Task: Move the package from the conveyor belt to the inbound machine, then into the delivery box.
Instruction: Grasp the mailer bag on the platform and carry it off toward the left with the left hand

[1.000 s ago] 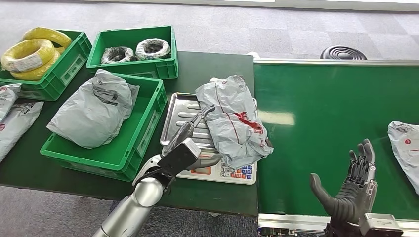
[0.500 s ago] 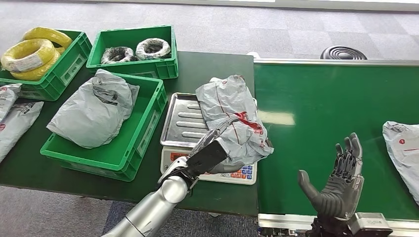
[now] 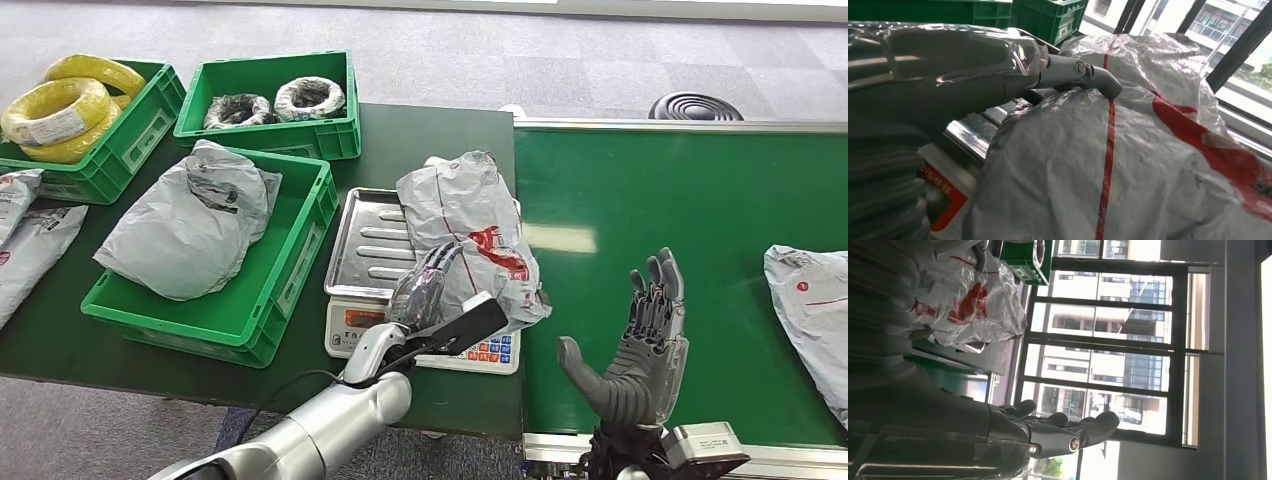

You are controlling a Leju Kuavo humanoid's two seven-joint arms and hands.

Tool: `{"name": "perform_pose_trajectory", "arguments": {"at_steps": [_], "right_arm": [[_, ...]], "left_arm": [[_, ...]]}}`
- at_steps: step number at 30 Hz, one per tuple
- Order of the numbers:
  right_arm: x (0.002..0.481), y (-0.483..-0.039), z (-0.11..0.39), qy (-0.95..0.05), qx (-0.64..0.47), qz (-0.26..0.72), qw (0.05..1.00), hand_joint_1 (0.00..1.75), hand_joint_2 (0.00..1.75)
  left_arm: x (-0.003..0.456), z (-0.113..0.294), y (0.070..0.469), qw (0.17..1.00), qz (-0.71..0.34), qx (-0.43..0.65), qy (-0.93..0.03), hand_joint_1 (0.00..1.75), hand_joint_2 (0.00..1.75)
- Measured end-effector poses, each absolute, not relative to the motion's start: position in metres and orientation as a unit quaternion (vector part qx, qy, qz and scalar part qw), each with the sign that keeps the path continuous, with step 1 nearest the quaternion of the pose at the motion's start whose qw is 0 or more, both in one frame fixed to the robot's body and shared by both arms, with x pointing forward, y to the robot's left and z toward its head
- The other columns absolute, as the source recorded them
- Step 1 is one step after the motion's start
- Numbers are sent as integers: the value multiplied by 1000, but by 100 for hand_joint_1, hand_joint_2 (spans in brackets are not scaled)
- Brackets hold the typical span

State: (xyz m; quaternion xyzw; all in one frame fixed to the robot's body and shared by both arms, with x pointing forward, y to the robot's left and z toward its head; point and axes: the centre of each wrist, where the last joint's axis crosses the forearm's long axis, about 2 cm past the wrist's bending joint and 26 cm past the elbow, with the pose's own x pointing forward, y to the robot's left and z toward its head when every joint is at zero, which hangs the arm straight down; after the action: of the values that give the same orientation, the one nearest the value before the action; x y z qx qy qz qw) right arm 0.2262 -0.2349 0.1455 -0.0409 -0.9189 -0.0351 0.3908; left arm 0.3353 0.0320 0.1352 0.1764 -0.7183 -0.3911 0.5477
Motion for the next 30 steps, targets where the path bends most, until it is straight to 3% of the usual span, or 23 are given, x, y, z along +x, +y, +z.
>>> {"name": "perform_pose_trajectory", "arguments": {"at_steps": [2,3,9,18,23,27,30], "right_arm": [[227,-233,146,-919,-38,-36,390,0,175],[228,-233,146,-919,-37,-36,390,0,175],[230,-232,145,-919,-35,-37,392,0,175],[232,-232,141,-918,-32,-35,393,0,175],[237,-232,140,-917,-32,-35,396,0,175],[239,-232,138,-915,-32,-34,400,0,175],[240,-232,136,-914,-33,-33,404,0,175]], "left_arm": [[336,132,33,547,-406,184,-709,129,175],[337,131,34,547,-409,184,-707,160,175],[339,128,39,543,-405,163,-717,157,175],[346,130,46,547,-373,150,-734,113,175],[347,131,48,555,-366,144,-733,137,175],[348,132,49,567,-350,115,-737,173,175],[350,133,51,577,-326,96,-743,175,175]]}}
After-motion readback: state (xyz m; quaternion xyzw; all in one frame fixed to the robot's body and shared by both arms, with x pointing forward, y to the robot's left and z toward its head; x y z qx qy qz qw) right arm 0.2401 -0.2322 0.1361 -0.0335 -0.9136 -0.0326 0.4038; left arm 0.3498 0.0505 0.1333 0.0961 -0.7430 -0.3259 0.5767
